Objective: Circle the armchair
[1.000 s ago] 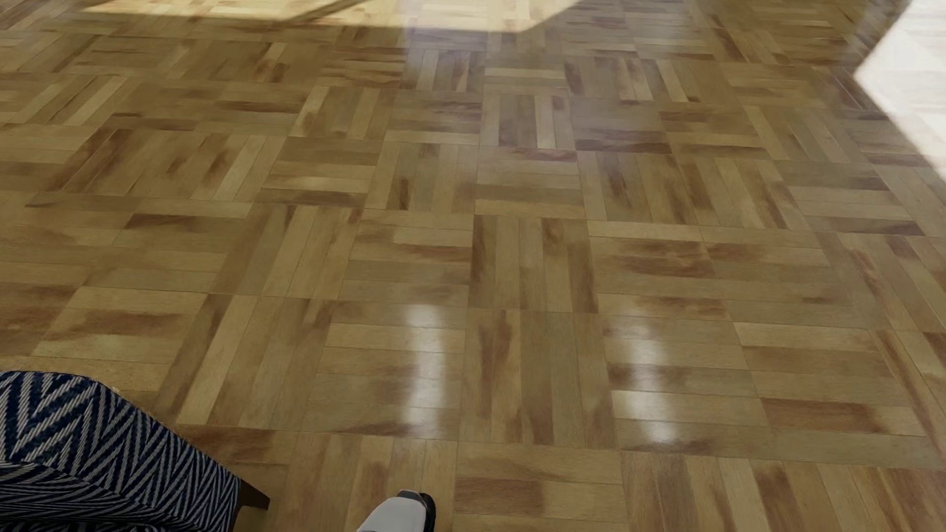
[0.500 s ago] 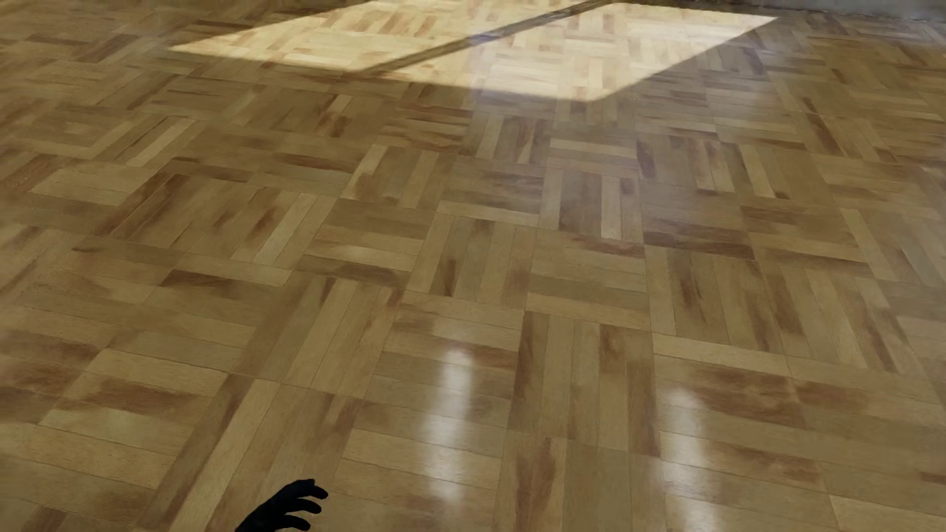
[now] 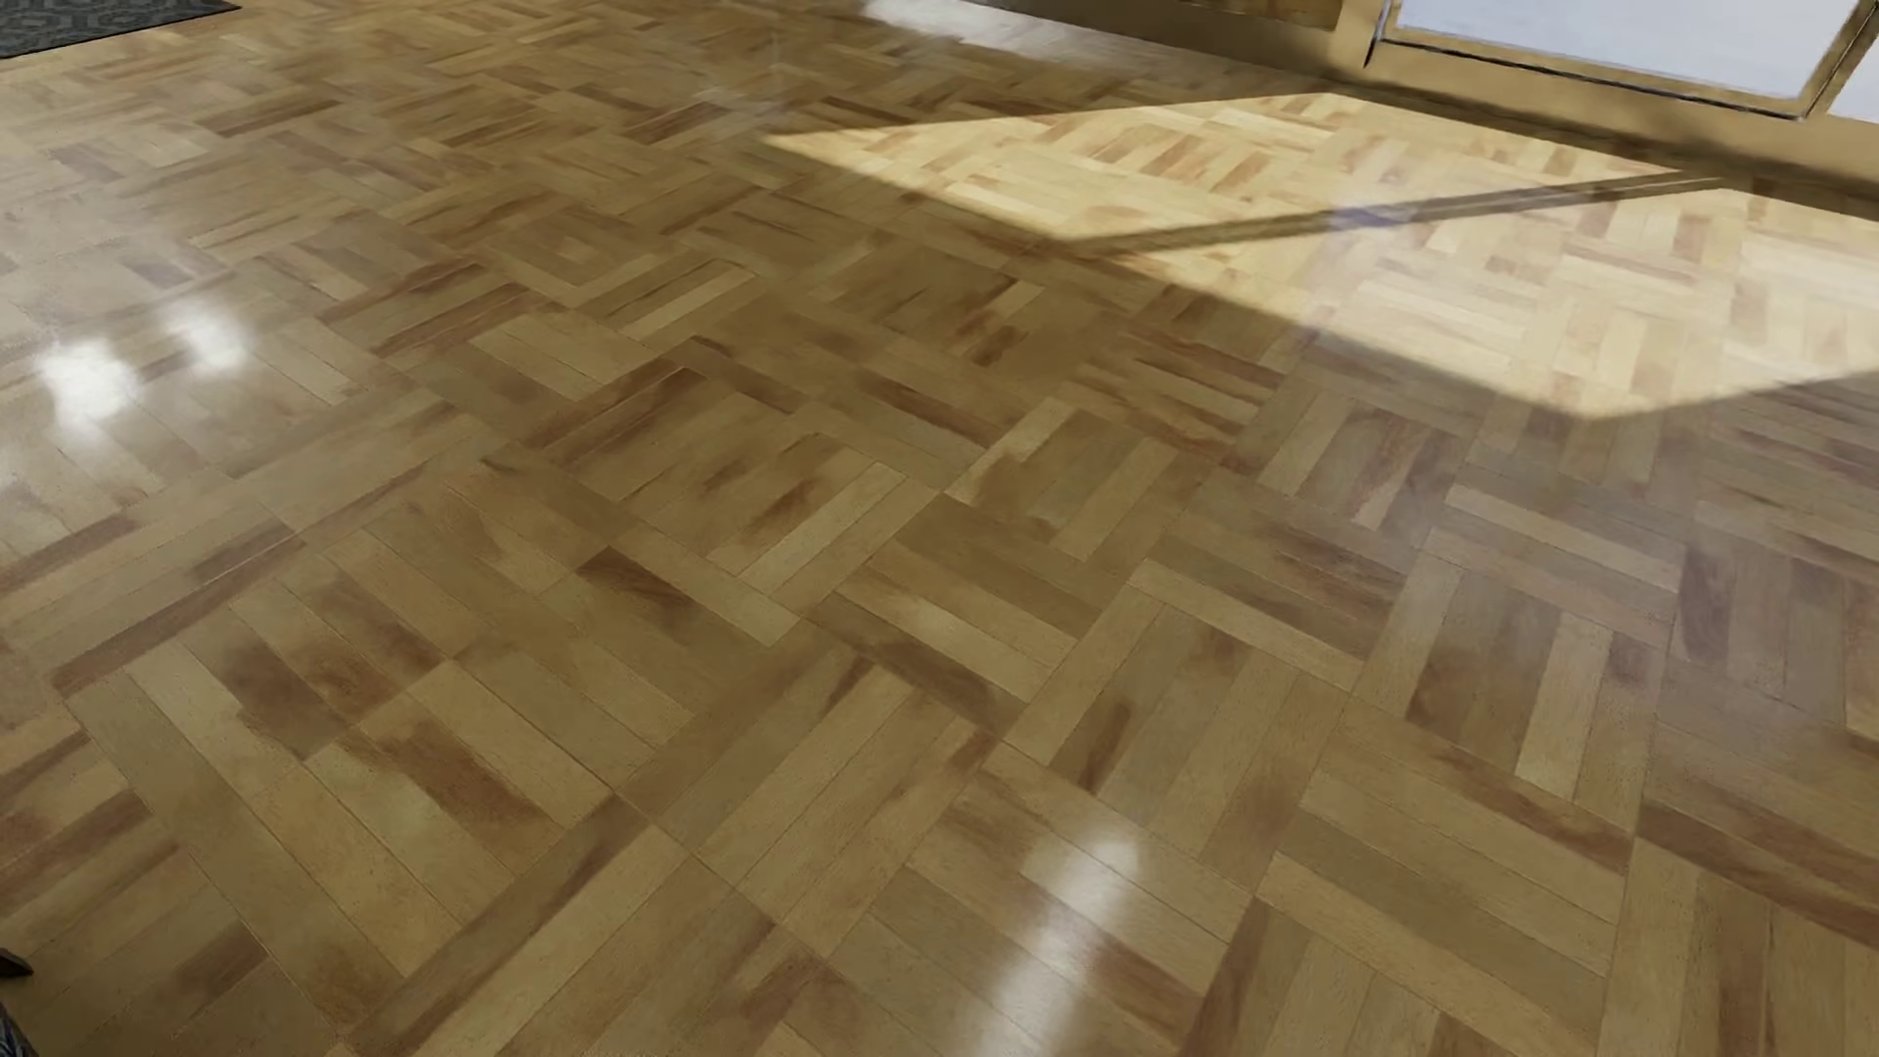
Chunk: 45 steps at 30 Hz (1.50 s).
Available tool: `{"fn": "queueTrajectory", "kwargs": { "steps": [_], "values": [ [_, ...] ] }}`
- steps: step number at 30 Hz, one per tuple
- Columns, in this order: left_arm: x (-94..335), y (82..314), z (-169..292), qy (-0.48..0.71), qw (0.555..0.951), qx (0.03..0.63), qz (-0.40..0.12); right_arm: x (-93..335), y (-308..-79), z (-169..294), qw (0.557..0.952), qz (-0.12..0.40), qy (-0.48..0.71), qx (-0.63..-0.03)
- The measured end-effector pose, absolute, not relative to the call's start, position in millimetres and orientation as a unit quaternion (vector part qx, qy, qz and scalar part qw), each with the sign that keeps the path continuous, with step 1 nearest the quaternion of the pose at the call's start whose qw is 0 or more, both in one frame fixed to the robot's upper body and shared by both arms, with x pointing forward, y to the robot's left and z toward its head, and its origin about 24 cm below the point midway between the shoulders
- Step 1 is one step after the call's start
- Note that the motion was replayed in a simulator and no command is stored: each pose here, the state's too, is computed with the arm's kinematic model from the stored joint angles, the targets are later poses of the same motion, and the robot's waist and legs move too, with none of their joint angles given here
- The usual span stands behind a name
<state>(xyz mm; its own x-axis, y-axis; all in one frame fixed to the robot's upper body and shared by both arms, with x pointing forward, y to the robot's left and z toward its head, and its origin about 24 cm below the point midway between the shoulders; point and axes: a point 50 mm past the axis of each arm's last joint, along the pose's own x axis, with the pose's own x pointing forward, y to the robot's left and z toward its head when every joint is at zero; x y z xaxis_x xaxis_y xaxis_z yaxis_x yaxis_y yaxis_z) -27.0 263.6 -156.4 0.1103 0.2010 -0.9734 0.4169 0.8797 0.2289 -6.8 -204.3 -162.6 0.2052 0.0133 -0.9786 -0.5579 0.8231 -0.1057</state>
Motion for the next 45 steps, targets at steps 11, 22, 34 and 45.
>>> {"fn": "queueTrajectory", "kwargs": {
  "steps": [11, 22, 34, 45],
  "values": [
    [42, 235, -150, 0.552, 0.802, 0.210, -0.089, 12, -265, -150, 0.730, 0.147, 0.600, -0.294],
    [14, 258, -156, 0.614, 0.743, 0.248, -0.093, 71, -260, -140, 0.798, 0.102, 0.528, -0.273],
    [101, 258, -132, 0.488, 0.829, 0.261, -0.079, 82, -228, -137, 0.822, 0.149, 0.485, -0.259],
    [60, 251, -148, 0.546, 0.789, 0.260, -0.107, 4, -239, -153, 0.754, 0.140, 0.593, -0.244]
  ]
}}
